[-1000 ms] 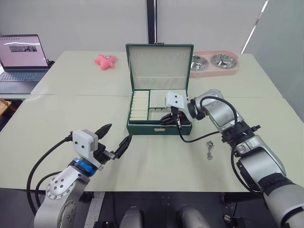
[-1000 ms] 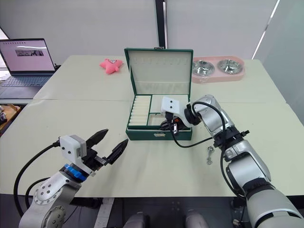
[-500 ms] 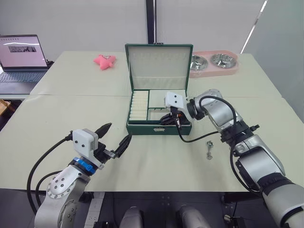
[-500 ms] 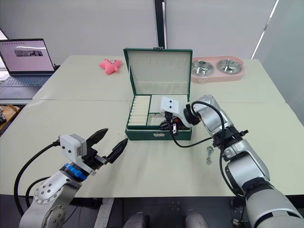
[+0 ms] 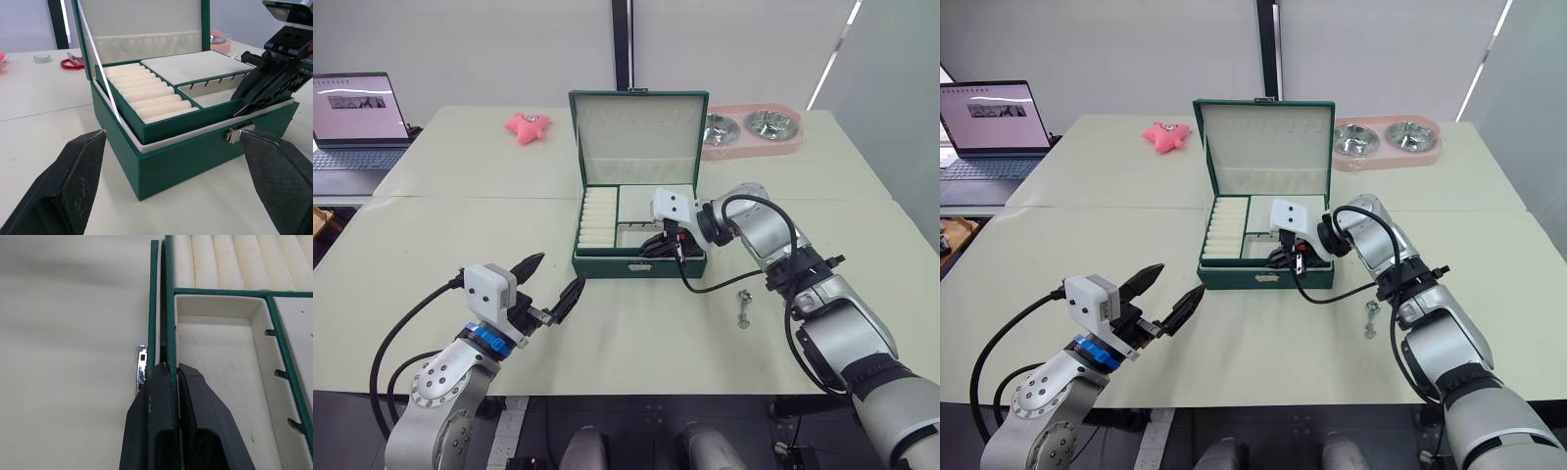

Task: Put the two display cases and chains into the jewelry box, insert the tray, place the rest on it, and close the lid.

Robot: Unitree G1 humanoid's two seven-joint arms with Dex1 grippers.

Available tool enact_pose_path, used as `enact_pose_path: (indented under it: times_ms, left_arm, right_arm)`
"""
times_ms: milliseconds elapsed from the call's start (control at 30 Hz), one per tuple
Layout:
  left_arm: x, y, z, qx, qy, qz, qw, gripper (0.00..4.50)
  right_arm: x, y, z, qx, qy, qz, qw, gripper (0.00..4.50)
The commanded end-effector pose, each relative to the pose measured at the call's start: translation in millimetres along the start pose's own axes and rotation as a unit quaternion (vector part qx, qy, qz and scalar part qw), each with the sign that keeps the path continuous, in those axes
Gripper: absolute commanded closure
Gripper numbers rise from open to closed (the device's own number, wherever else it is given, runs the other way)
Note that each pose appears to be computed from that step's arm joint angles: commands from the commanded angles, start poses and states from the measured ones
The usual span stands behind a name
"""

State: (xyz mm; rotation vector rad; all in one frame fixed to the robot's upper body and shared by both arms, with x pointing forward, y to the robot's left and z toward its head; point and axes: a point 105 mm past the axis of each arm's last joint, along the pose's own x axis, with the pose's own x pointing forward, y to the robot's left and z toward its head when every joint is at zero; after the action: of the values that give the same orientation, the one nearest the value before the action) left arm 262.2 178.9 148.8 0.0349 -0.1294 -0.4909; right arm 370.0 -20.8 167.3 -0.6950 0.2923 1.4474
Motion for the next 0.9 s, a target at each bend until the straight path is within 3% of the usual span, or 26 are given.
enact_pose_path:
  times_ms: [33, 233, 467, 600, 700, 900]
  left_arm:
    - [1.1, -2.4, 9.6, 0.009, -0.017, -0.005, 1.0, 0.0]
    - [1.1, -1.9, 9.9, 0.009, -0.018, -0.004, 1.0, 0.0]
    - [3.6, -2.1, 10.3, 0.008, -0.019, -0.007, 1.0, 0.0]
    - [5.6, -1.7, 11.1, 0.008, -0.02, -0.011, 1.0, 0.0]
    - [6.9, -1.7, 11.5, 0.008, -0.021, -0.013, 1.0, 0.0]
    - [7.7, -1.4, 11.4, 0.007, -0.02, -0.016, 1.0, 0.0]
  right_arm:
    - [-5.1, -7.4, 18.8, -0.014, -0.031, -0.015, 0.999, 3.74]
    - [-19.4, -12.7, 34.1, -0.011, -0.082, -0.029, 0.996, 2.19]
    - [-31.9, -23.1, 34.1, 0.001, -0.104, -0.064, 0.993, 0.04]
    - [-34.6, -27.0, 34.1, 0.017, -0.117, -0.077, 0.99, 0.04]
    - [-36.7, -36.8, 32.1, 0.039, -0.147, -0.113, 0.982, 0.65]
    - [-38.7, -50.6, 15.8, 0.084, -0.177, -0.169, 0.966, 2.54]
